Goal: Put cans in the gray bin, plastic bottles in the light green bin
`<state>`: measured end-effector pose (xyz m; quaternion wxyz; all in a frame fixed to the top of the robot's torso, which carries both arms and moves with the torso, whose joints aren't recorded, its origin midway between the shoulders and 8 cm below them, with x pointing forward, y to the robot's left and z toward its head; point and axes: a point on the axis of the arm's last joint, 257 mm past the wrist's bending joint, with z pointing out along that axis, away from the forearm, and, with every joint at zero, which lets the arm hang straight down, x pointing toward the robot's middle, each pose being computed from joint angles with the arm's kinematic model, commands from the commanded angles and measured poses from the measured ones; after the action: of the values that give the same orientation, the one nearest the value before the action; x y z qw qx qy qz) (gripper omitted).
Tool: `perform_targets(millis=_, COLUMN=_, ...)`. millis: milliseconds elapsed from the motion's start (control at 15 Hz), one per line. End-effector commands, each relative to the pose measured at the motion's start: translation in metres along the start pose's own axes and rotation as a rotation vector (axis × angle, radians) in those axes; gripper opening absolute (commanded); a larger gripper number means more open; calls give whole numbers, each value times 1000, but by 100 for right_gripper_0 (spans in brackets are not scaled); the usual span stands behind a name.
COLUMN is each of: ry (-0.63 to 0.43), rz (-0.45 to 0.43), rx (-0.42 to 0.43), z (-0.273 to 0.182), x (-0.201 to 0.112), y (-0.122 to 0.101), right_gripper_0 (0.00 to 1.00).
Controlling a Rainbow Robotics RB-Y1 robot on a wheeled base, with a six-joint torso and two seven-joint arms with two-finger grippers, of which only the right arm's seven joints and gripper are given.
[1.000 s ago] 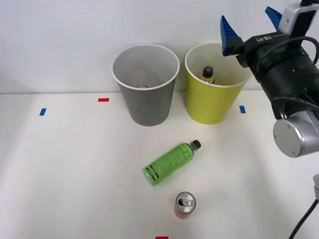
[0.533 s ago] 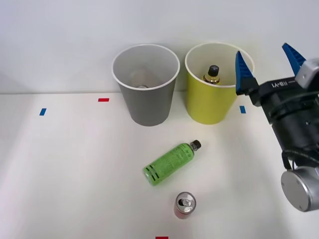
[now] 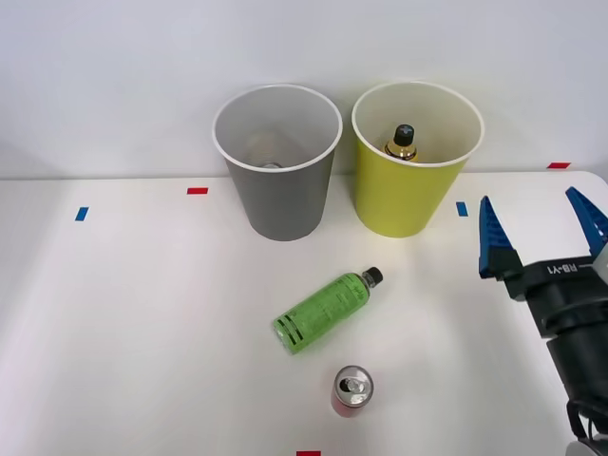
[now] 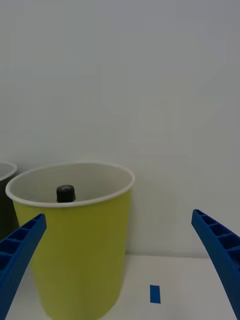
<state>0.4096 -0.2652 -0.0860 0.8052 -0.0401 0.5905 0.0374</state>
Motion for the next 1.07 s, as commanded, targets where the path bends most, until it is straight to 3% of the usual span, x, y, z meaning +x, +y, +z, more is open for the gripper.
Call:
perform_targets(millis=67, ry=87, rz=5, rx=49, z=-34, x=30, y=-12, right_gripper_0=100)
perform_targets(millis=400, ry=179, rz=36, rx=109, z=-75, x=59, y=-17, right_gripper_0=100)
perform_targets(millis=1067, ry=256, rz=57, rx=155, z=-102, x=84, y=-8, right_gripper_0=100)
